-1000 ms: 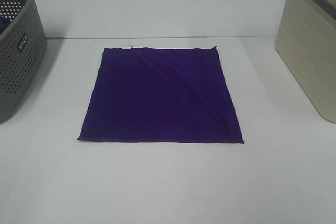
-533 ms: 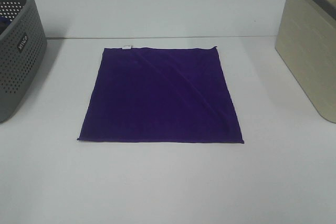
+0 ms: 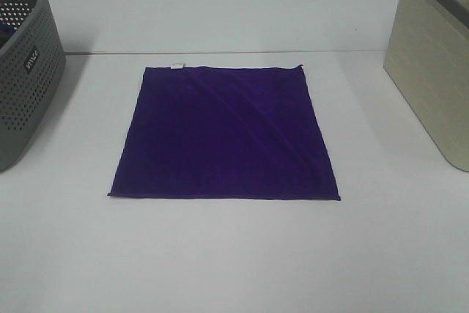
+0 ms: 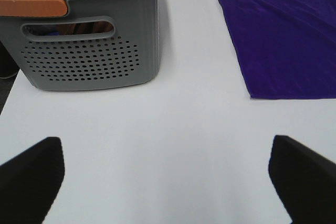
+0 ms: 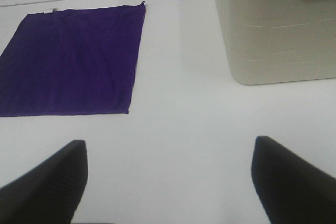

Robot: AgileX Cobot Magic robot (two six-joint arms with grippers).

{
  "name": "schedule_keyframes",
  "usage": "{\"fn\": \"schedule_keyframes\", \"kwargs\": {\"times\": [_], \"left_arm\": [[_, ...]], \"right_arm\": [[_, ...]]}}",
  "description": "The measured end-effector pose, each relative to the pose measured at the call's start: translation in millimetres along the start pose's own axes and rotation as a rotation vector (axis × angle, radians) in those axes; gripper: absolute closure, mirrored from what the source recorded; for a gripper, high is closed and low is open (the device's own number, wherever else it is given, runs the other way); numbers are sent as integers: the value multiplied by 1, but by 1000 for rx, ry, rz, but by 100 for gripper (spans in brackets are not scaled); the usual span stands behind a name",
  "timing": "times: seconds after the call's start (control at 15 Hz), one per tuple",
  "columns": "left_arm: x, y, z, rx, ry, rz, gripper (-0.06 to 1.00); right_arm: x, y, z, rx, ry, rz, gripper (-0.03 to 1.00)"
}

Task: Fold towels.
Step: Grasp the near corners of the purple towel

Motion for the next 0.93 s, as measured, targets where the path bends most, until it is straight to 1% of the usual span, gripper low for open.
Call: {"fn": "schedule_keyframes", "kwargs": {"times": [0.87, 0.93], "left_arm": [[0, 0, 0, 0, 0, 0, -4], [0, 0, 0, 0, 0, 0, -4]], "right_arm": [[0, 0, 1, 3, -6, 2, 14], [0, 0, 1, 3, -6, 2, 13]]}}
Point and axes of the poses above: a point on each arm's last joint axis where the gripper is mounted, x pointing out along that axis toward the gripper, z along the wrist's bending axis when the last joint is at zero, y = z × x, the point moved 1 cm from there along x, pointing out along that axis toward the gripper, and after that the axes turned 15 degrees about x, right-handed, at the moved point
